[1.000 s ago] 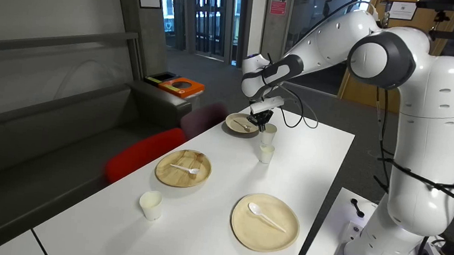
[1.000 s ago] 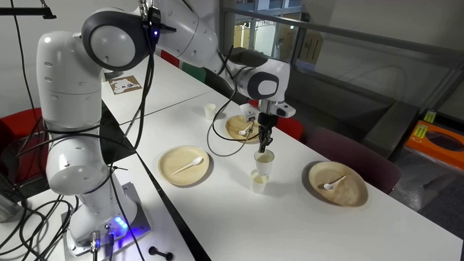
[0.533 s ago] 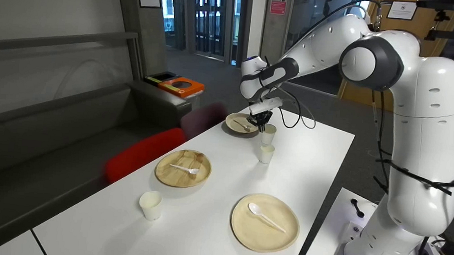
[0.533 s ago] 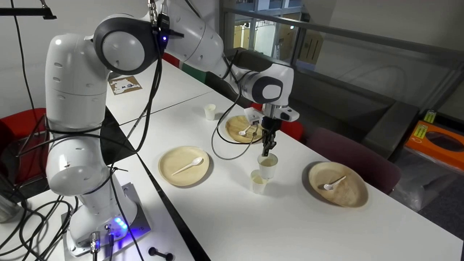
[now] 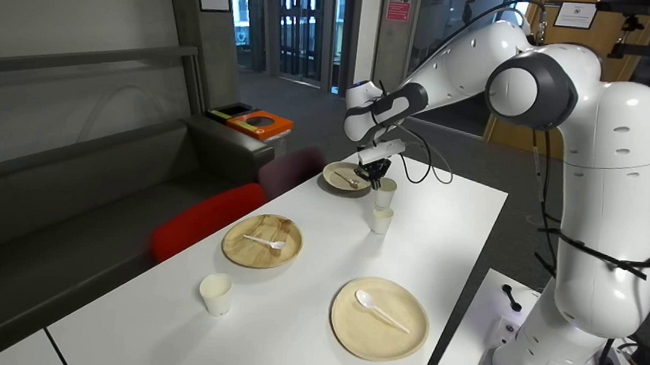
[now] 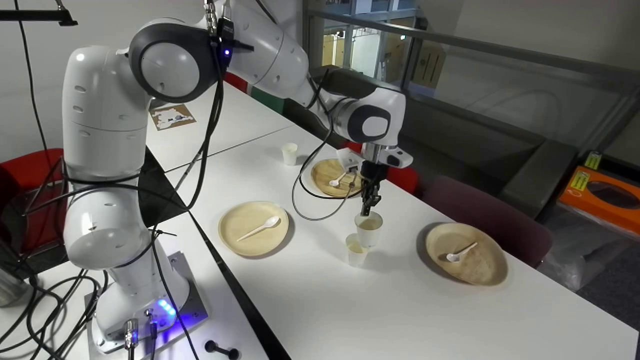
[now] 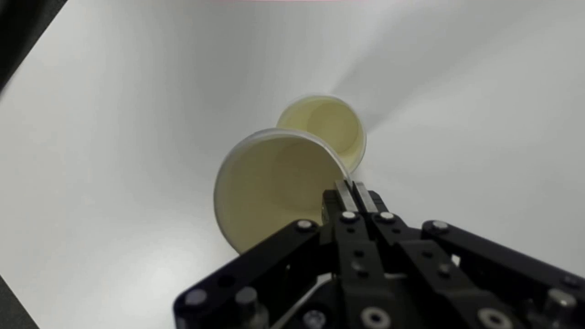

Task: Move the middle cup to the right, then put the right and left cups in the middle cup

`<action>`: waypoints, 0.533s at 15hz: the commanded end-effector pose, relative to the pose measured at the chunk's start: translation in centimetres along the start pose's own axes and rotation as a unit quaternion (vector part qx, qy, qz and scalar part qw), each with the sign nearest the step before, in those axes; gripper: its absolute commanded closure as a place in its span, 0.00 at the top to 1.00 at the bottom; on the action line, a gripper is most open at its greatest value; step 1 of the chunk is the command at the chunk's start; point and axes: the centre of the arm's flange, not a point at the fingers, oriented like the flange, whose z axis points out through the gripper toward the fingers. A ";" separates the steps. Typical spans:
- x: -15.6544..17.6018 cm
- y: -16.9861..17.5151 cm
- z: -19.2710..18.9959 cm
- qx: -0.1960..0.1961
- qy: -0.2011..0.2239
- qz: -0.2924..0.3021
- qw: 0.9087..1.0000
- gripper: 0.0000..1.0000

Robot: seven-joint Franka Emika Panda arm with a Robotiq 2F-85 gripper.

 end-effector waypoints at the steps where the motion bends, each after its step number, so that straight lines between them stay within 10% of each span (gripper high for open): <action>1: 0.1 0.4 -0.5 0.005 -0.022 -0.022 1.000 0.01; 8: -0.2 0.6 -0.1 0.007 -0.051 -0.044 0.998 0.01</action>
